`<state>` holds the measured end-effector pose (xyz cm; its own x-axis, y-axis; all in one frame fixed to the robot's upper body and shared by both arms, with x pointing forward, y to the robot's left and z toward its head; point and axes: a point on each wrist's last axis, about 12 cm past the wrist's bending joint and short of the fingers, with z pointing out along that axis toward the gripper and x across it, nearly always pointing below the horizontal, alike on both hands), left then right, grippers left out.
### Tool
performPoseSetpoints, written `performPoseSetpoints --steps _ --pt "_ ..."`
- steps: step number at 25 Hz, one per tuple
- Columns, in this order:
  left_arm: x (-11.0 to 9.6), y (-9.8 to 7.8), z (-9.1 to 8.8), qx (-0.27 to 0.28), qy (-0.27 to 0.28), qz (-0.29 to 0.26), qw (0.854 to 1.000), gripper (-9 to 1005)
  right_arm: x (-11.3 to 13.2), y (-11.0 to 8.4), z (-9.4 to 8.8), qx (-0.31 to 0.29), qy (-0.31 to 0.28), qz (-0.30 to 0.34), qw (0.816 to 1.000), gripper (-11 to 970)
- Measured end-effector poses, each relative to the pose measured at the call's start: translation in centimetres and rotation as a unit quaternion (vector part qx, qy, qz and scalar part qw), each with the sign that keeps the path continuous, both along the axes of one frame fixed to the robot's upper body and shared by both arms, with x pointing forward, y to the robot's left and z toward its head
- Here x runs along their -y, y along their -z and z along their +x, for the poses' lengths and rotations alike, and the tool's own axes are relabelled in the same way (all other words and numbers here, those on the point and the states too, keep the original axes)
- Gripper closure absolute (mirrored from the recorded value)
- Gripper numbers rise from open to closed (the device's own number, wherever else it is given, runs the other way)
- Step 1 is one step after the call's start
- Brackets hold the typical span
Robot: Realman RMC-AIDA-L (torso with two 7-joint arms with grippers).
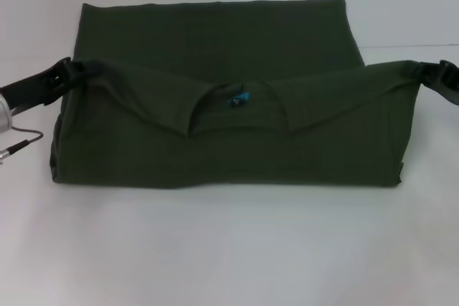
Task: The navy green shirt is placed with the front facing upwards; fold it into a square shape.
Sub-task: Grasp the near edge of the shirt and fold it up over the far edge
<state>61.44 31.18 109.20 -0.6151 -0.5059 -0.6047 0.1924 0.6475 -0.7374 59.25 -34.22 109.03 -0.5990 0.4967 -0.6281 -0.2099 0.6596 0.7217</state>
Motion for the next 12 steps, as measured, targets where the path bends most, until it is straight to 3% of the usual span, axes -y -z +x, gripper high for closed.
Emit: performPoseSetpoints --steps 12 --pt "2.4 1.0 1.1 0.008 -0.027 0.033 0.999 870 -1.7 0.6 1.9 -0.012 0.029 -0.024 0.999 867"
